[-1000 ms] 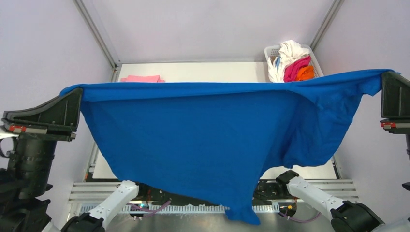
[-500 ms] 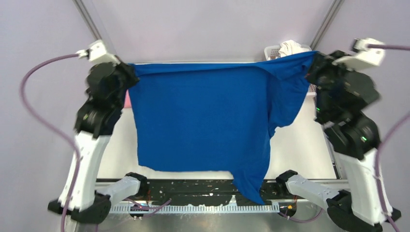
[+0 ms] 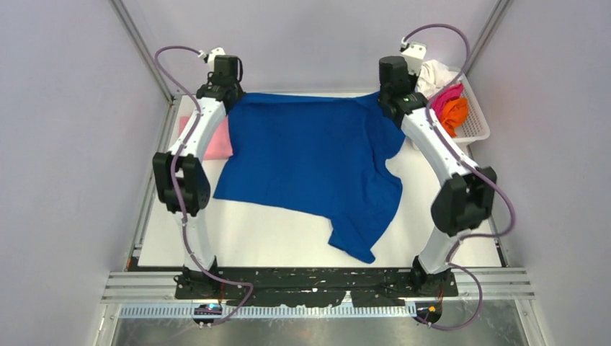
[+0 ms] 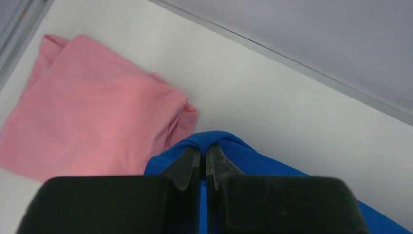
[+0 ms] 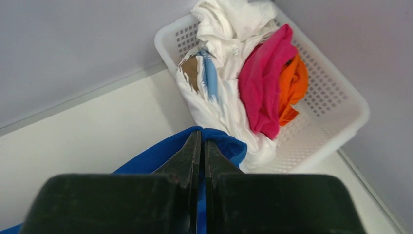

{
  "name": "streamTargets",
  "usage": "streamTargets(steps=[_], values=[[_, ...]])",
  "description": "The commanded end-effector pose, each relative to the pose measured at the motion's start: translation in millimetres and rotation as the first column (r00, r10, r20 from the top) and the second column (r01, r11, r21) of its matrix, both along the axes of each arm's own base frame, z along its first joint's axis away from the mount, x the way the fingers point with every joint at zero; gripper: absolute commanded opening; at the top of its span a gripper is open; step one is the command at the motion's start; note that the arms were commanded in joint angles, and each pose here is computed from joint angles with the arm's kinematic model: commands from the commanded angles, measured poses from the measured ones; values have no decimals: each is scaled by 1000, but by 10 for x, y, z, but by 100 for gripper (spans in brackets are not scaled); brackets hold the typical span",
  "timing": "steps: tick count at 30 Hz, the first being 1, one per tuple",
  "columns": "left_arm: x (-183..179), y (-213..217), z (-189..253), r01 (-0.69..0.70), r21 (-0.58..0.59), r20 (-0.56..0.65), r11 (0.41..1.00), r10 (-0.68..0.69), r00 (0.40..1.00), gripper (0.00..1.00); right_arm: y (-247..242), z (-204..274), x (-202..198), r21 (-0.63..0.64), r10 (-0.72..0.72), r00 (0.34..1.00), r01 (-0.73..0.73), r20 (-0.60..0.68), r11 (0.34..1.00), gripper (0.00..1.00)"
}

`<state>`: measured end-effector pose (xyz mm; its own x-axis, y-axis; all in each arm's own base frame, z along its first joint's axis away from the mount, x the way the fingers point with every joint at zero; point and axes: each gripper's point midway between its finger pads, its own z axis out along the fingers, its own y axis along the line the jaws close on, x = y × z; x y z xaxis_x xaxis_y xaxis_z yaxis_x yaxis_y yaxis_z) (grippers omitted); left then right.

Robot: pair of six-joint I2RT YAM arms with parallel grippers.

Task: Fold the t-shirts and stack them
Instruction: Flatten out the tshirt

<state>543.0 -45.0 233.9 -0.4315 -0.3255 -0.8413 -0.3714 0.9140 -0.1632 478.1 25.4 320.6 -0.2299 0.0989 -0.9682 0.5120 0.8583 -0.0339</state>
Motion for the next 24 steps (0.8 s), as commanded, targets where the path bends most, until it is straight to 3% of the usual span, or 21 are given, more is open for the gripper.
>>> streamTargets(steps=[1, 9, 13, 14, 15, 16, 17, 18, 19, 20, 24], values=[[598, 2, 222, 7, -57, 134, 998, 1, 991, 0, 24, 31, 618, 81, -8, 994, -1, 109, 997, 5], [1243, -54, -50, 29, -139, 203, 990, 0, 979, 0, 75, -489, 1400, 106, -3, 992, -10, 127, 994, 5], [1377, -29, -207, 21, -185, 222, 983, 20, 975, 9, 162, -678, 1780, 109, 65, 980, -87, 189, 990, 8], [1398, -26, -246, 21, -190, 222, 982, 22, 975, 17, 199, -591, 1867, 112, 82, 968, -111, 236, 988, 11], [1415, -27, -272, 24, -198, 222, 980, 21, 975, 29, 246, -769, 1974, 107, 120, 969, -145, 218, 984, 20], [1429, -30, -280, 31, -206, 225, 978, 17, 974, 44, 287, -790, 2075, 107, 142, 964, -169, 224, 980, 27], [1435, -43, -282, 39, -213, 224, 976, 10, 975, 60, 333, -972, 2137, 115, 184, 967, -206, 175, 972, 39], [1437, -59, -246, 52, -221, 228, 974, 0, 974, 81, 354, -750, 2205, 121, 200, 956, -229, 215, 966, 44], [1428, -78, -208, 64, -225, 232, 972, -11, 973, 94, 393, -975, 2239, 143, 232, 960, -255, 155, 956, 54], [1405, -93, -133, 77, -227, 239, 971, -21, 971, 99, 403, -816, 2266, 149, 244, 953, -272, 181, 951, 58], [1235, -190, 201, 138, -236, 270, 962, -71, 960, 100, 546, -554, 2068, 164, 341, 924, -369, 174, 915, 82]])
